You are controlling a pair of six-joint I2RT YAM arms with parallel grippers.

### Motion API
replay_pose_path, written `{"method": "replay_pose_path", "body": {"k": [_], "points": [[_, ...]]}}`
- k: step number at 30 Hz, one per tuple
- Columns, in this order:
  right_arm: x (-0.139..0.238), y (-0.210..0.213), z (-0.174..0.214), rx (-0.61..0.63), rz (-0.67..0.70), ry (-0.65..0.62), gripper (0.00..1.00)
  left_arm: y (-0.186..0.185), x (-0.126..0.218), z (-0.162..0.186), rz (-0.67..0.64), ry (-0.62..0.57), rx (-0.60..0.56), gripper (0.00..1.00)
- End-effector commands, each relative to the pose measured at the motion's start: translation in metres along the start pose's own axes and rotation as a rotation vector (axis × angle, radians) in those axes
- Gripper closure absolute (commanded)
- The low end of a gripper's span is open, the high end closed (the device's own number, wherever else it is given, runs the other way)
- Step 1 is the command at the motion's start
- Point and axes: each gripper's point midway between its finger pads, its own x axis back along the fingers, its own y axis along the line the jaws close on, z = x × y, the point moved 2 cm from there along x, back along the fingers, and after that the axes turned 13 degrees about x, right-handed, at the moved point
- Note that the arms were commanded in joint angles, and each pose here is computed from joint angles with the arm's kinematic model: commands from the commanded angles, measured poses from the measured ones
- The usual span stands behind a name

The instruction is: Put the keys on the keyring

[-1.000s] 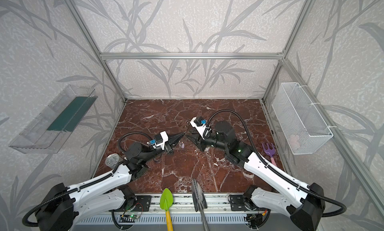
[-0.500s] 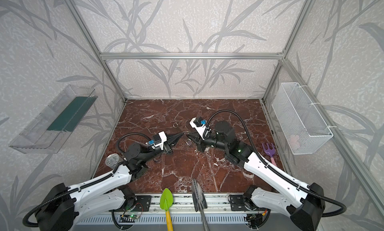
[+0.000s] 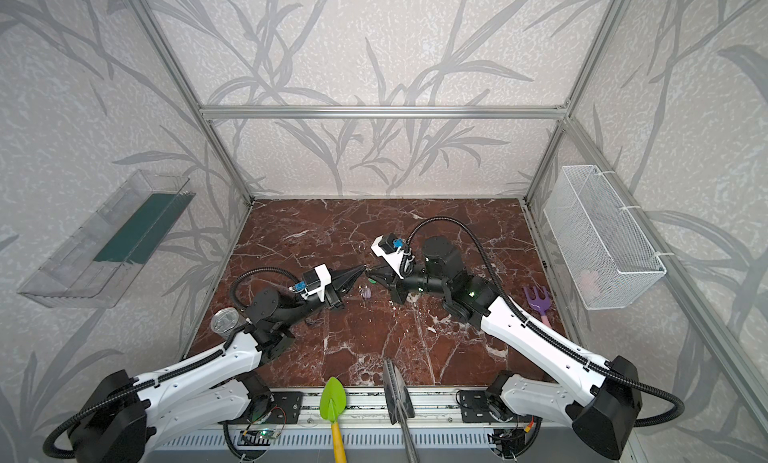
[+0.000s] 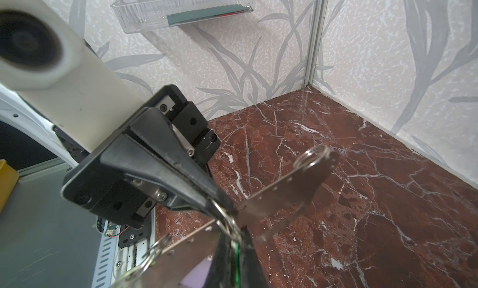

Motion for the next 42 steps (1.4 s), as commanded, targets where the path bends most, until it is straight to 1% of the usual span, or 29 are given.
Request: {"method": "replay_pose_path", "body": {"k": [1, 13, 18, 22, 23, 26, 29, 30, 33, 37, 42], "points": [[-0.006, 0.017, -0.004, 0.002, -0.116, -0.011, 1.0, -0.006, 0.002, -0.022, 0.026, -0.083, -0.017, 1.0], [-0.017, 0.03, 0.0, -0.013, -0.257, 0.016, 1.0, -0.01, 0.006, -0.027, 0.042, -0.102, -0.015, 1.0], [-0.019, 0.03, 0.004, -0.013, -0.27, 0.041, 1.0, -0.011, 0.006, -0.027, 0.047, -0.104, -0.012, 1.0], [-0.015, 0.025, 0.002, 0.009, -0.217, 0.041, 1.0, -0.011, 0.007, -0.026, 0.045, -0.105, -0.011, 1.0], [-0.013, 0.025, 0.002, 0.014, -0.209, 0.041, 0.97, -0.011, 0.007, -0.026, 0.045, -0.104, -0.011, 1.0], [-0.008, 0.022, 0.001, 0.032, -0.167, 0.046, 0.83, -0.01, 0.008, -0.027, 0.042, -0.108, -0.013, 1.0], [0.0, 0.018, 0.002, 0.054, -0.113, 0.052, 0.74, -0.01, 0.009, -0.027, 0.041, -0.115, -0.011, 1.0], [0.003, 0.016, 0.002, 0.06, -0.096, 0.053, 0.73, -0.01, 0.01, -0.027, 0.04, -0.118, -0.009, 1.0], [0.012, 0.014, 0.0, 0.082, -0.048, 0.05, 0.7, -0.01, 0.012, -0.029, 0.041, -0.126, -0.007, 1.0], [0.026, 0.01, -0.003, 0.111, 0.026, 0.038, 0.69, -0.009, 0.012, -0.029, 0.05, -0.125, 0.007, 1.0], [0.043, 0.006, -0.011, 0.145, 0.105, 0.011, 0.69, -0.003, 0.01, -0.03, 0.086, -0.106, 0.079, 1.0]]}}
